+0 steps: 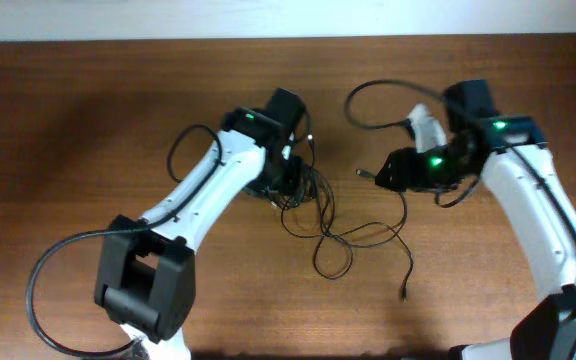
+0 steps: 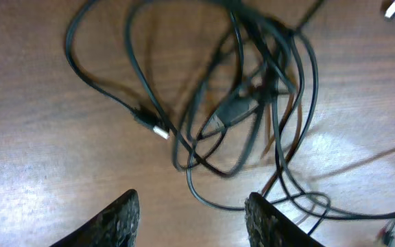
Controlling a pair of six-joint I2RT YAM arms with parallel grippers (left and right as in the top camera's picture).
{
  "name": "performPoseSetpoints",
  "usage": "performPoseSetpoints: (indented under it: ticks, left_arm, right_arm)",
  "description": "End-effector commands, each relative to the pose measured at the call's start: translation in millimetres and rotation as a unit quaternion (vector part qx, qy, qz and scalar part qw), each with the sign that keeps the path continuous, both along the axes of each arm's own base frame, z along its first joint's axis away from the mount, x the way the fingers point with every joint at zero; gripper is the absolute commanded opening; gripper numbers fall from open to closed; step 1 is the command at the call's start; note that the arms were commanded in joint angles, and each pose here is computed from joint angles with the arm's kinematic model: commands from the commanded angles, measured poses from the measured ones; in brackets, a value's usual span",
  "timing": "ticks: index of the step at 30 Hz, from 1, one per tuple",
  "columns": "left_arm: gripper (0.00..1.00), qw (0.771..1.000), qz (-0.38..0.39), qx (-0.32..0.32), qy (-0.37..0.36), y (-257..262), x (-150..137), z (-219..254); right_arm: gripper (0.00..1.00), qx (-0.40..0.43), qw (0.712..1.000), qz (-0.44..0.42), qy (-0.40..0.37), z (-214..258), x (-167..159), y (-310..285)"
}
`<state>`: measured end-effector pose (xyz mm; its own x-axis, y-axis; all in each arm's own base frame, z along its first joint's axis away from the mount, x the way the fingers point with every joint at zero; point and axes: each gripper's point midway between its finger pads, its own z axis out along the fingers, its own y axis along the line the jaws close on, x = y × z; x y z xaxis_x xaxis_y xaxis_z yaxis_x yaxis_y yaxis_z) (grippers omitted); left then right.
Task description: Untangle cables
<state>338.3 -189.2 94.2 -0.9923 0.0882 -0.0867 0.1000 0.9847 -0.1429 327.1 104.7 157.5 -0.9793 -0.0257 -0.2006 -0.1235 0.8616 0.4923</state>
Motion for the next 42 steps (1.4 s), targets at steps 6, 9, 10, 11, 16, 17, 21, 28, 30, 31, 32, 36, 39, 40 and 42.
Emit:
performPoseSetpoints:
  ticks: [6,9,10,11,16,17,21,28,30,31,32,36,39,40,42]
  left_arm:
    - [0.49,0.994,-0.035,-0.103,-0.007,-21.0,5.1,-37.1]
    - [0.26,0.995,-0.024,-0.098,-0.008,-9.7,4.2,-54.7]
    - [0.17,0.995,-0.018,-0.098,-0.011,-4.8,5.5,-59.8]
    - [0.09,0.995,-0.014,-0.1,-0.016,-1.1,8.5,-62.6]
    - [0.0,0.993,-0.009,-0.109,-0.033,21.0,23.9,-62.2]
    - [0.0,0.993,-0.014,-0.108,-0.034,21.8,23.9,-62.3]
    - [0.0,0.994,-0.014,-0.107,-0.033,24.0,23.1,-63.9]
    - [0.02,0.994,-0.014,-0.107,-0.033,24.0,23.1,-64.3]
    - [0.02,0.994,-0.014,-0.107,-0.033,24.0,23.1,-64.3]
    - [0.02,0.994,-0.014,-0.107,-0.033,24.0,22.9,-64.5]
    - [0.02,0.994,-0.014,-0.107,-0.033,24.1,22.8,-64.5]
    - [0.02,0.993,-0.014,-0.108,-0.036,23.5,24.4,-64.1]
    - [0.02,0.993,-0.014,-0.108,-0.035,23.6,24.0,-64.1]
    - [0.02,0.993,-0.014,-0.108,-0.035,23.6,24.1,-64.1]
    - [0.02,0.993,-0.015,-0.108,-0.035,22.8,23.7,-64.1]
  right_arm:
    - [0.8,0.048,0.998,-0.015,0.033,-14.1,-13.7,-5.3]
    - [0.8,0.074,0.996,0.042,0.034,-36.8,-30.0,34.2]
    - [0.8,0.074,0.995,0.056,0.028,-40.9,-32.1,43.6]
    - [0.79,0.075,0.994,0.076,0.015,-44.2,-32.8,55.3]
    - [0.67,0.051,0.995,0.064,-0.058,-67.0,-9.3,97.4]
    - [0.65,0.043,0.994,0.069,-0.074,-68.5,-4.8,102.0]
    - [0.64,0.006,0.992,0.083,-0.094,-88.5,1.1,118.0]
    - [0.62,-0.015,0.994,0.077,0.078,-123.6,-59.7,103.2]
    - [0.61,-0.024,0.991,0.081,0.1,-126.1,-71.1,101.4]
    - [0.61,-0.027,0.99,0.085,0.108,-126.6,-76.3,101.6]
    - [0.6,-0.03,0.989,0.092,0.114,-126.8,-81.6,103.0]
    - [0.44,-0.027,0.985,0.16,0.061,-125.9,-80.9,119.7]
    - [0.45,-0.076,0.979,0.182,0.047,-139.2,-85.1,117.9]
    - [0.45,-0.087,0.977,0.188,0.042,-142.8,-86.2,119.3]
    - [0.2,-0.102,0.975,0.194,0.029,-145.5,-84.9,121.3]
